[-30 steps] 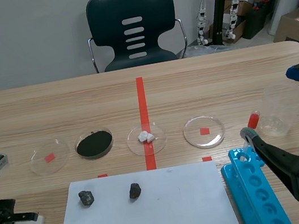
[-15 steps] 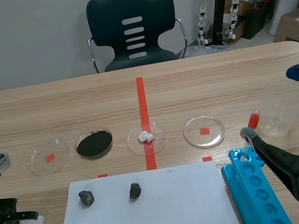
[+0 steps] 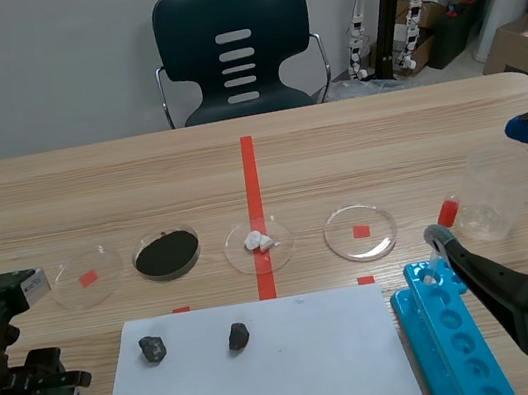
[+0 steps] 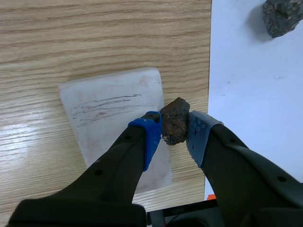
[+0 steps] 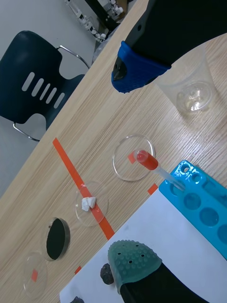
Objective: Rub the mineral on the streak plate
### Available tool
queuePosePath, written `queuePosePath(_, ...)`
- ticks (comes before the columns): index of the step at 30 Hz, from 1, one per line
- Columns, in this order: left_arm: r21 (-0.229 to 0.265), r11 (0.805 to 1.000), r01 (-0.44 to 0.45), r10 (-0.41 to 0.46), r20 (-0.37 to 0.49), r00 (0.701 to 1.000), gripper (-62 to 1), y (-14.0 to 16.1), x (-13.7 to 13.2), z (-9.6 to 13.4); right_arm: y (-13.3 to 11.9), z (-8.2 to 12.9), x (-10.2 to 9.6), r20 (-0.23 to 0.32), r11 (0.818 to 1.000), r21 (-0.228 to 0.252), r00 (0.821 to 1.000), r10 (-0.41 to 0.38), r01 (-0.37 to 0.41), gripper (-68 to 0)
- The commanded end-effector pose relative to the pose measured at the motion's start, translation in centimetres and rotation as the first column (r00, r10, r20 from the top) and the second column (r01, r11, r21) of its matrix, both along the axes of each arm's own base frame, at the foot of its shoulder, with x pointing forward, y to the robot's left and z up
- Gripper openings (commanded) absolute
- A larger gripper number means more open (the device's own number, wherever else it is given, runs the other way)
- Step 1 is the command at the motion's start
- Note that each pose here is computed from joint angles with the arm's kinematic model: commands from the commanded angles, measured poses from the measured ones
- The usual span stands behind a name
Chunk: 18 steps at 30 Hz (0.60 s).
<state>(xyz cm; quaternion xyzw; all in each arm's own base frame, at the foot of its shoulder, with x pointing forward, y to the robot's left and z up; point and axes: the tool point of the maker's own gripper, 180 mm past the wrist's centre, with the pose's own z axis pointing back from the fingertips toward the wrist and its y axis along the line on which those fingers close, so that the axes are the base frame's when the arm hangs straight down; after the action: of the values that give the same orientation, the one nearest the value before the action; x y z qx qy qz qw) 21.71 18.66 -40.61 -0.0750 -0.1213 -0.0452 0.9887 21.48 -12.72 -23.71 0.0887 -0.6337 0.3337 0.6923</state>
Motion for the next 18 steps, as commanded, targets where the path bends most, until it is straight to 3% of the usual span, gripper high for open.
queuePosePath(1,0.028,1.0,-0.009,0.009,0.005,1.0,-48.1,0.6,0.2,0.1,0.1,1.0,0.3,0.031,1.0,0.016,1.0,0.002,-0.002,0.4)
queuePosePath(6,0.143,0.988,-0.054,0.054,0.001,0.999,-48.1,2.8,0.2,0.0,0.1,1.0,0.3,0.031,1.0,0.016,1.0,0.002,-0.002,0.4)
queuePosePath(11,0.277,0.952,-0.128,0.13,0.012,0.991,-48.1,5.5,0.1,0.2,0.1,1.0,0.3,0.031,1.0,0.016,1.0,0.002,-0.002,0.4)
queuePosePath(14,0.321,0.937,-0.14,0.14,0.024,0.99,-48.1,6.3,0.2,0.3,0.1,1.0,0.3,0.031,1.0,0.016,1.0,0.002,-0.002,0.4)
queuePosePath(18,0.324,0.936,-0.139,0.138,0.025,0.99,-48.1,6.4,0.2,0.3,0.1,1.0,0.3,0.031,1.0,0.016,1.0,0.002,-0.002,0.4)
